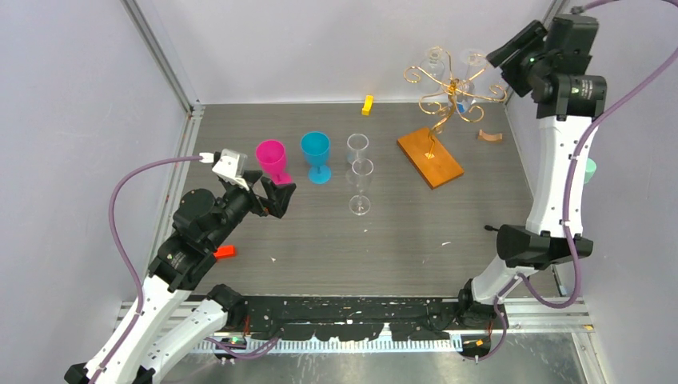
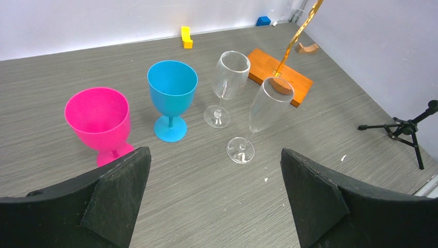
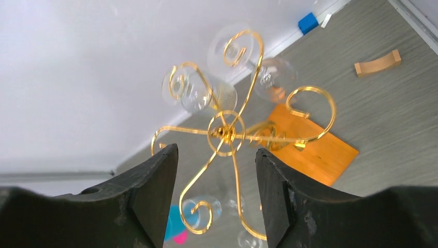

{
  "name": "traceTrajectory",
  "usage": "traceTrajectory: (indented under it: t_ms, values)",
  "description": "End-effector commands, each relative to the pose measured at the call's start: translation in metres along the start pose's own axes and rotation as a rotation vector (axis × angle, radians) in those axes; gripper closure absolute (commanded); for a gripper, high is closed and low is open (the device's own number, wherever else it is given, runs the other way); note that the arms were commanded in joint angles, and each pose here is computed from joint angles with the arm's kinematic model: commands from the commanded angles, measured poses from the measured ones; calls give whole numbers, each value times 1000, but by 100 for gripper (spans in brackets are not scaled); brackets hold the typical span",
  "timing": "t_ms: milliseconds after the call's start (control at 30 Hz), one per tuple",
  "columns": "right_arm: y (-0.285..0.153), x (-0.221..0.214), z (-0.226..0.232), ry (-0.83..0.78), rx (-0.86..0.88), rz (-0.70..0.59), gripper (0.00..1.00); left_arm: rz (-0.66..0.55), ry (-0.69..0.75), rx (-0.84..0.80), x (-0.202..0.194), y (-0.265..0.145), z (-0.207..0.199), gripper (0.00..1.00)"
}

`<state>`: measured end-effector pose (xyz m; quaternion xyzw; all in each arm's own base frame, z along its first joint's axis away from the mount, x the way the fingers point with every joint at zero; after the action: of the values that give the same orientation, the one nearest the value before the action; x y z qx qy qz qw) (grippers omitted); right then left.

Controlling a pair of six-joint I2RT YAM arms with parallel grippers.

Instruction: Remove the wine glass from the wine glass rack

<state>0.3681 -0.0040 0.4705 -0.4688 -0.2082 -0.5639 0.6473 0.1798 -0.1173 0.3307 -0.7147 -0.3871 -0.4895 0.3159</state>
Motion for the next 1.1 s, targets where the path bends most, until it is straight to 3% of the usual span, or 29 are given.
traceTrajectory:
  t_ms: [0, 333, 600, 1067]
  values:
    - [19, 26, -6, 141, 65, -33, 39, -33, 12, -5, 10, -2, -2, 0]
    - [65, 34, -11, 220, 182, -52, 46, -45, 5, -7, 12, -4, -3, 0]
    - [95, 19, -25, 242, 141, -13, 47, -38, -1, -14, 11, -2, -4, 0]
    - [130, 14, -34, 312, 121, -22, 57, -47, -15, -21, 15, -7, -6, 0]
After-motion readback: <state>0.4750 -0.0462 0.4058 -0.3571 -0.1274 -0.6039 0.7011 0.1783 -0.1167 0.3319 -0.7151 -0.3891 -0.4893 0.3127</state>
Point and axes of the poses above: each gripper's point midway between its finger pads, its own y axis out along the fingers, its own z axis along the line the jaws close on, x = y × z, the point moved 6 cm from there along -y, back along the fingers, and after that the axes turned 7 degrees about -y, right-handed, at the moved point
